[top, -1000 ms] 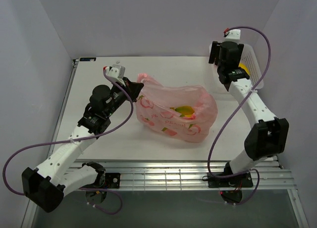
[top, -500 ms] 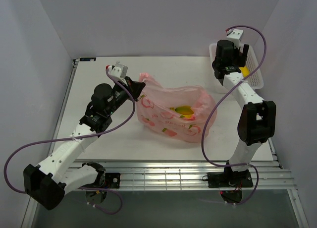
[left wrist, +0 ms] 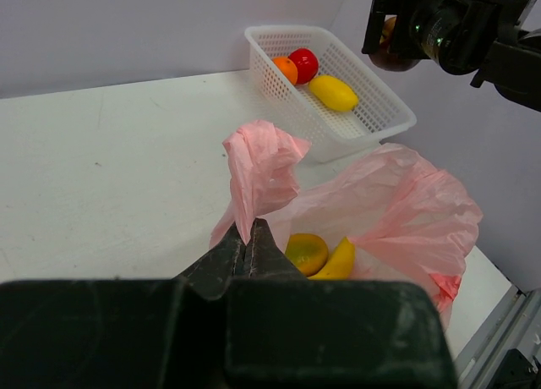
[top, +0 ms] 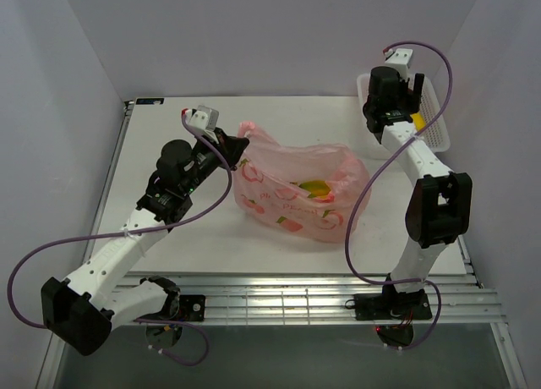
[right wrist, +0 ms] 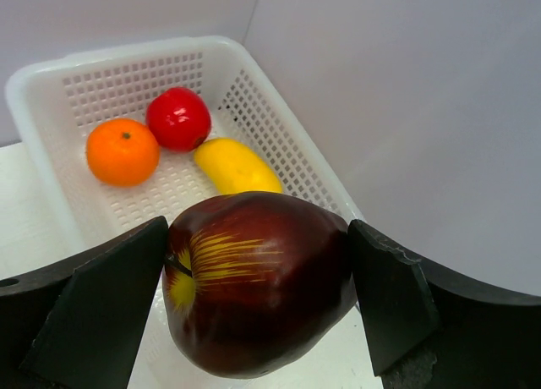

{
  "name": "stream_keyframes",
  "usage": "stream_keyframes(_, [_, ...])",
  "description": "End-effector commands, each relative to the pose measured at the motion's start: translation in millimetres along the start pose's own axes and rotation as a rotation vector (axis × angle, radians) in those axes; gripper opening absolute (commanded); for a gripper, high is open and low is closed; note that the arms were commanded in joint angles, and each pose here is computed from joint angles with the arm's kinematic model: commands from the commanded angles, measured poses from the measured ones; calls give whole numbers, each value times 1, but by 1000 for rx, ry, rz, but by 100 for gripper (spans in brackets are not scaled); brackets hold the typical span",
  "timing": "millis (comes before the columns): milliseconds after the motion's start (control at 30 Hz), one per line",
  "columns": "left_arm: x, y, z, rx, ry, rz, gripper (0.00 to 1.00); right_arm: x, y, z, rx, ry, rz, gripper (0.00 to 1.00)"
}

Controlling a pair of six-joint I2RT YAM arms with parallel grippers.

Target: Take the fake fruits out of the plastic bag

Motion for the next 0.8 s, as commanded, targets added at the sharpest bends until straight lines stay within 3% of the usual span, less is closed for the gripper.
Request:
stream_keyframes(0, [-3, -2, -17, -33, 20, 12, 0, 6, -8, -32, -2, 43, -123, 90])
stream_keyframes(100, [-2, -5, -17, -32, 24, 7, 0, 15, -11, -42, 32, 70, -220, 90])
stream_keyframes(233, [-1, -9, -14, -29, 25, -7, 0, 14, -14, -31, 68, 138, -208, 90])
stream_keyframes(267, [-1, -10, -14, -29, 25, -8, 0, 12, -12, -9, 85, 135, -180, 90])
stream_keyframes(367, [-1, -11, -15, -24, 26, -12, 0, 8, -7, -4, -34, 215, -144, 90])
stream_keyframes(467, [0, -12, -16, -4, 33, -18, 0, 3, -1, 19, -67, 245, -115, 90])
stream_keyframes(633, [3, -16, -11, 29, 52, -35, 0, 23, 33, 55, 24, 201, -201, 90])
stream_keyframes(767, [1, -23, -12, 3, 55, -26, 0, 34, 71, 75, 223, 301, -354, 90])
Point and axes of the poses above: each gripper's point midway between its finger pads, its own y axis out along the fingers, its own x axis along the line the jaws close on, z = x × y, the point moved 5 cm from there along -y, back along the fingers, and after that the axes turned 11 degrees about y, right-handed, at the moved point
